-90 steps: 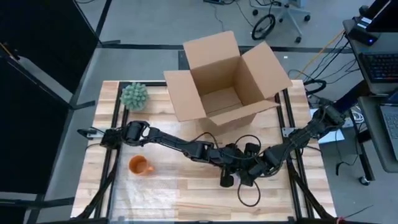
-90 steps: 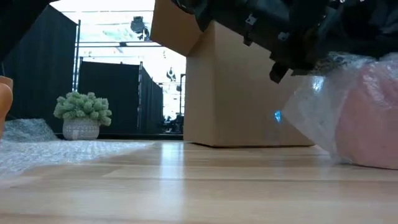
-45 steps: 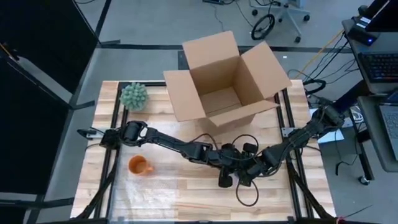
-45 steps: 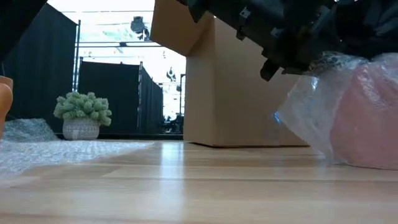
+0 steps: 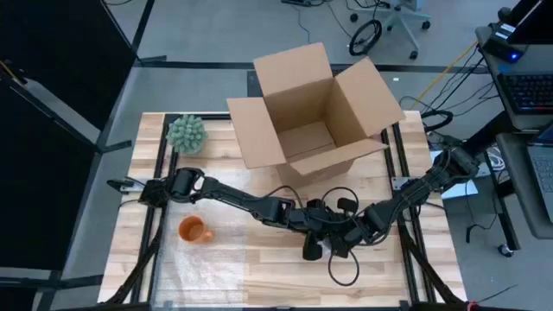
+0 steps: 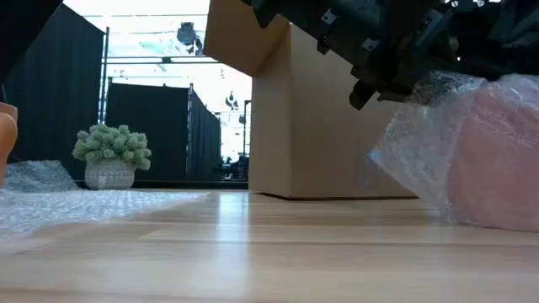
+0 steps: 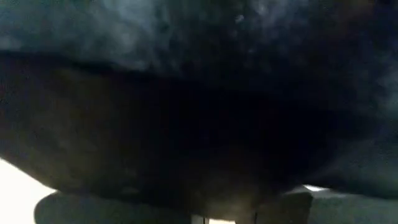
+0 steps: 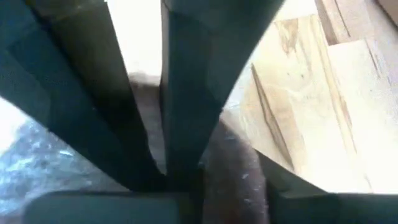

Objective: Wrap mug
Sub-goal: Wrap the pink mug with bubble wrap, then put the wrapped pink mug into the cardboard box

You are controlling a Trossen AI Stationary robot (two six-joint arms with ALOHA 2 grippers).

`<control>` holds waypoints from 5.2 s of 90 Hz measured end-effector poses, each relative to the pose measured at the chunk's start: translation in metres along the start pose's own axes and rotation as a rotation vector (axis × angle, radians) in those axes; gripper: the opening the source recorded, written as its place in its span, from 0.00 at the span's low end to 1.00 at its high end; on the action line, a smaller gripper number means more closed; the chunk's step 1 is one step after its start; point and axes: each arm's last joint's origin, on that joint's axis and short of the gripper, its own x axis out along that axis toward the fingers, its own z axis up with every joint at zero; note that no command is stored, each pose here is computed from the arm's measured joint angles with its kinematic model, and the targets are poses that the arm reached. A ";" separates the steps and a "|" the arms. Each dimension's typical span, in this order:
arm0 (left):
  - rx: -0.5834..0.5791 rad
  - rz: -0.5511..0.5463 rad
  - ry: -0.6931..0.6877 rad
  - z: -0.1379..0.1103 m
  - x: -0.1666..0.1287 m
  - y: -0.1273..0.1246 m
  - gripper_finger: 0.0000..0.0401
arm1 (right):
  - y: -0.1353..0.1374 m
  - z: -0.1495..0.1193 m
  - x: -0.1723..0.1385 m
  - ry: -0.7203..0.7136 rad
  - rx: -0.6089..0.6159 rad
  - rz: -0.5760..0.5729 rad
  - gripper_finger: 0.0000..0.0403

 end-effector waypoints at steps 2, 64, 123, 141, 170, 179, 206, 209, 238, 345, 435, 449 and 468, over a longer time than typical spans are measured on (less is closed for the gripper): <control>0.000 0.001 0.000 0.000 0.000 0.000 0.06 | 0.000 0.000 0.000 -0.001 -0.004 0.001 0.12; 0.018 0.015 -0.006 0.001 -0.001 0.001 0.07 | -0.011 0.002 -0.036 -0.078 0.074 0.141 0.73; 0.009 0.020 -0.005 0.001 -0.001 0.001 0.07 | -0.035 -0.007 -0.106 -0.217 0.059 0.334 0.79; 0.009 0.024 -0.004 0.001 -0.001 0.001 0.06 | -0.006 -0.010 -0.100 -0.279 -0.082 0.383 0.79; 0.008 0.025 -0.006 0.001 0.000 0.001 0.06 | 0.003 -0.014 -0.066 -0.186 -0.114 0.180 0.79; 0.008 0.026 -0.006 0.001 0.000 0.001 0.06 | 0.000 -0.013 -0.073 -0.180 -0.122 0.185 0.79; 0.009 0.027 -0.003 0.000 0.000 0.001 0.07 | 0.003 -0.006 -0.109 -0.224 -0.200 0.286 0.79; 0.009 0.027 -0.003 0.000 0.000 0.002 0.07 | 0.007 -0.007 -0.111 -0.218 -0.217 0.328 0.79; 0.015 0.027 -0.003 0.000 0.000 0.002 0.07 | 0.042 -0.029 -0.088 -0.141 -0.373 0.306 0.79; 0.007 -0.013 0.156 0.039 -0.057 -0.088 0.07 | 0.091 -0.021 -0.127 -0.102 -0.623 0.271 0.07; 0.132 0.493 0.200 0.084 -0.245 -0.067 0.07 | -0.211 0.189 -0.321 -0.719 -0.348 -0.380 0.07; 0.121 0.536 0.257 0.078 -0.237 -0.053 0.07 | -0.282 0.190 -0.278 -0.526 -0.210 -0.303 0.07; 0.107 0.569 0.290 0.074 -0.229 -0.039 0.07 | -0.330 0.182 -0.193 -0.275 -0.095 -0.122 0.07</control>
